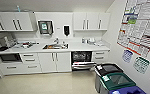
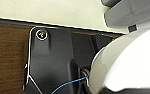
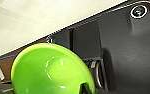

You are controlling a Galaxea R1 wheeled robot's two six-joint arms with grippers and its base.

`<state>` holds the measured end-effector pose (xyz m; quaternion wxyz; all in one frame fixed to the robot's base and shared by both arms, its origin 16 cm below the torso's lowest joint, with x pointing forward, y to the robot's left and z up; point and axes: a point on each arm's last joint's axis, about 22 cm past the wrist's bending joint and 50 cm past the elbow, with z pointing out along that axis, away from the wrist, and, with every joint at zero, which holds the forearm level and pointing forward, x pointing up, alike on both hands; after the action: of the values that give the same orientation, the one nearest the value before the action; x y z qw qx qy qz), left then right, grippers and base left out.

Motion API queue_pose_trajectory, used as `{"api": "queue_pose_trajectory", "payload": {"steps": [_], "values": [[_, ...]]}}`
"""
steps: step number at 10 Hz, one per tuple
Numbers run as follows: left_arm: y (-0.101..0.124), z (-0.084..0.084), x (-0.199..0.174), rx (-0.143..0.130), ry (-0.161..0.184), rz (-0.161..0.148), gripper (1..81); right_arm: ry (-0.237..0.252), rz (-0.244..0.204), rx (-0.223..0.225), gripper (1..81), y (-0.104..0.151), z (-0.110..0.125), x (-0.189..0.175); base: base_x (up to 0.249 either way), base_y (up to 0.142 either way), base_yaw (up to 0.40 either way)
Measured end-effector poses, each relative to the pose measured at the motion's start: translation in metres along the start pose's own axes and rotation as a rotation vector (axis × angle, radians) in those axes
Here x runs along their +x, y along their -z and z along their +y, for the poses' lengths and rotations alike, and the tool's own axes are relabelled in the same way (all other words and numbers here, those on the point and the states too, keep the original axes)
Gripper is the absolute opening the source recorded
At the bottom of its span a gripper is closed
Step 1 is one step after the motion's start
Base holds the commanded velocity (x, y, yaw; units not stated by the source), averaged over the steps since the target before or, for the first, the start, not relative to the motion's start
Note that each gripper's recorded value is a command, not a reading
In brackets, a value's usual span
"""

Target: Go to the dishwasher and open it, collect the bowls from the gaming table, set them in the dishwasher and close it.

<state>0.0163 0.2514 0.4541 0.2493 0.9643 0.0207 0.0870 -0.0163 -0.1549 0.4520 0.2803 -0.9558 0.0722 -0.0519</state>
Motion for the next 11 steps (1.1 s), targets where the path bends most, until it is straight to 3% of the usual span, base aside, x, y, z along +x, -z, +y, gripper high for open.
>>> {"api": "queue_pose_trajectory", "payload": {"steps": [5,10,11], "values": [[0.001,-0.003,0.001,0.006,0.002,0.0,1.0,0.0,0.001,-0.002,1.0,0.0,0.001,0.001,0.188,0.012,0.0],[-0.001,0.005,-0.003,-0.011,0.005,0.003,1.0,0.0,0.0,-0.01,1.0,0.002,0.006,-0.002,0.169,0.0,0.0],[0.004,-0.003,-0.011,0.005,0.007,-0.008,1.0,-0.007,-0.014,-0.008,1.0,-0.001,0.0,-0.013,0.161,0.0,0.0]]}}
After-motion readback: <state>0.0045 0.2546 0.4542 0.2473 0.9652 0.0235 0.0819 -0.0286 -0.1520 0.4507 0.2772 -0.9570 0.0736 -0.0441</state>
